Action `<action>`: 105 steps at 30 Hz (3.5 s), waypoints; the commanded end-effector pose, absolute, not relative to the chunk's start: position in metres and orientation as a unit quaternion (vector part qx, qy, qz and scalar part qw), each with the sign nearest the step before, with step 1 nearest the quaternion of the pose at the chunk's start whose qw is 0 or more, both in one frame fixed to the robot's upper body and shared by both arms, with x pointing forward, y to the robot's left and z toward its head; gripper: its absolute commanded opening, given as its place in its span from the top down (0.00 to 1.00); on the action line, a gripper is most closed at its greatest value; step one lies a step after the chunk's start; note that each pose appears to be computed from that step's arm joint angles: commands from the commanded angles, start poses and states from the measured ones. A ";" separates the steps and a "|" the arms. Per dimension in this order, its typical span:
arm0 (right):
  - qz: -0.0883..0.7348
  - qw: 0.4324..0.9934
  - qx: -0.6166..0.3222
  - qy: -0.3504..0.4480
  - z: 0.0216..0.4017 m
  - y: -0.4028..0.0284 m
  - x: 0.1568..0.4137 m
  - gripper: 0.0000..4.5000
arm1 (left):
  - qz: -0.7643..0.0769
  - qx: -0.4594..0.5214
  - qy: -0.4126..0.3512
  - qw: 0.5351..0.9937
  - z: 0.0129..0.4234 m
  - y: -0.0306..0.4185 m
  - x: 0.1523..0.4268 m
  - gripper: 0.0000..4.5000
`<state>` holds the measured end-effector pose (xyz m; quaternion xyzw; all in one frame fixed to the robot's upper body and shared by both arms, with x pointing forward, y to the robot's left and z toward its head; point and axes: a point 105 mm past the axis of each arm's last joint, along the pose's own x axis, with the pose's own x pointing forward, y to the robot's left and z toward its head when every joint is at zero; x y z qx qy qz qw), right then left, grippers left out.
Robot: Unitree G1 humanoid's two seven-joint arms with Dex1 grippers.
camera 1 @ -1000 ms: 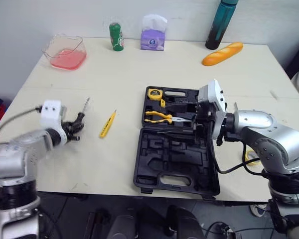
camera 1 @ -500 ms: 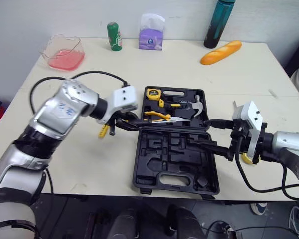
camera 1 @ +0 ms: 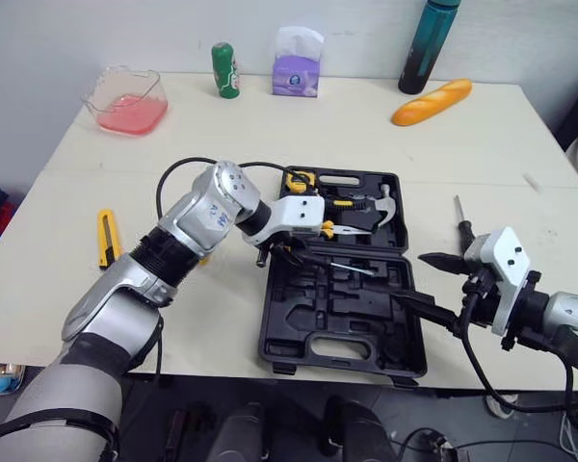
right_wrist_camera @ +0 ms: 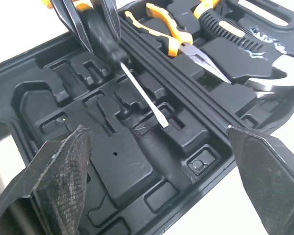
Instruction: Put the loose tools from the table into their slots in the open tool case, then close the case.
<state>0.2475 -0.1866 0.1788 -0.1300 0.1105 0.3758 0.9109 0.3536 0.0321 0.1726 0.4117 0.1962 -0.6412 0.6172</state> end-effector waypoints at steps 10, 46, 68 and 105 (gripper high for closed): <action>0.369 0.915 -0.131 0.094 0.182 -0.185 0.241 0.00 | -0.632 0.439 0.175 0.615 0.183 0.019 0.359 0.77; 0.384 0.909 -0.132 0.099 0.183 -0.182 0.244 0.00 | -0.667 0.289 0.190 0.659 0.096 0.047 0.361 0.99; 0.312 0.936 -0.121 0.112 0.184 -0.229 0.245 0.00 | -0.613 0.133 0.043 0.778 0.175 0.081 0.362 0.59; 0.100 0.988 -0.065 0.093 0.200 -0.333 0.274 0.00 | -0.354 0.038 0.089 0.930 0.202 0.271 0.261 0.00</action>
